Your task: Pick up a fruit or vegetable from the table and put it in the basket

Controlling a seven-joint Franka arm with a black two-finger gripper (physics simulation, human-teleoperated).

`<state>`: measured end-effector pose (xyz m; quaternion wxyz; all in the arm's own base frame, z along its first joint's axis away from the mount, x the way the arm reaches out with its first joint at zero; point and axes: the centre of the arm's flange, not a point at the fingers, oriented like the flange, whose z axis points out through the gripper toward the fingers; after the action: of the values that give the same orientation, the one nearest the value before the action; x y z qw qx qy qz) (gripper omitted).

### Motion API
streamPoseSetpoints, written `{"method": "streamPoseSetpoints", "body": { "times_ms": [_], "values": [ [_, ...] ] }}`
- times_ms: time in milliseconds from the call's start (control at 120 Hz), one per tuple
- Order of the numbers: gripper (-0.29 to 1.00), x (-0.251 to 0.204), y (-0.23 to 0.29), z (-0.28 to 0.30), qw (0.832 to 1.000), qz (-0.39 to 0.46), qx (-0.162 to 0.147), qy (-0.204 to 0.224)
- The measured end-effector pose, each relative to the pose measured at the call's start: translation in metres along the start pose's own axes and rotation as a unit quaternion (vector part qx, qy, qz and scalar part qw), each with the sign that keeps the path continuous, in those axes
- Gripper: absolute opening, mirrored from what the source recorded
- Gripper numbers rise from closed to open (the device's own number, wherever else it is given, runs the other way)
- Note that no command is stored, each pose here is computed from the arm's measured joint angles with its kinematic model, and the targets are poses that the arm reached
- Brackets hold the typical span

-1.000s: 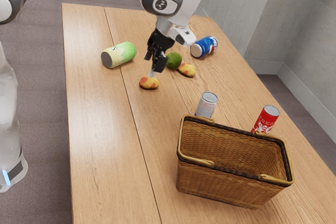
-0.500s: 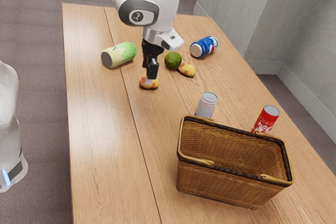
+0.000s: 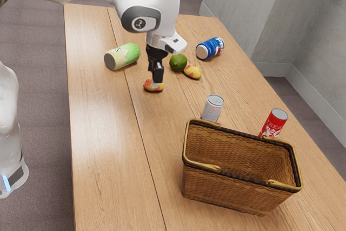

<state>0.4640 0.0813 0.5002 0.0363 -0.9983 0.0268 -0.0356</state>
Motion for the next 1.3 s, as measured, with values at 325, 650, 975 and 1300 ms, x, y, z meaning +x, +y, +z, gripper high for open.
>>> {"method": "streamPoseSetpoints", "body": {
  "times_ms": [325,650,975,1300],
  "values": [
    [0.70,0.007,-0.027,0.029,1.000,-0.019,0.000,-0.012],
    [0.70,0.010,-0.051,0.041,1.000,-0.026,0.002,-0.002],
    [0.70,0.028,-0.068,0.047,0.999,-0.004,0.014,0.031],
    [0.70,0.022,-0.059,0.057,0.999,0.016,0.007,0.031]
  ]
}}
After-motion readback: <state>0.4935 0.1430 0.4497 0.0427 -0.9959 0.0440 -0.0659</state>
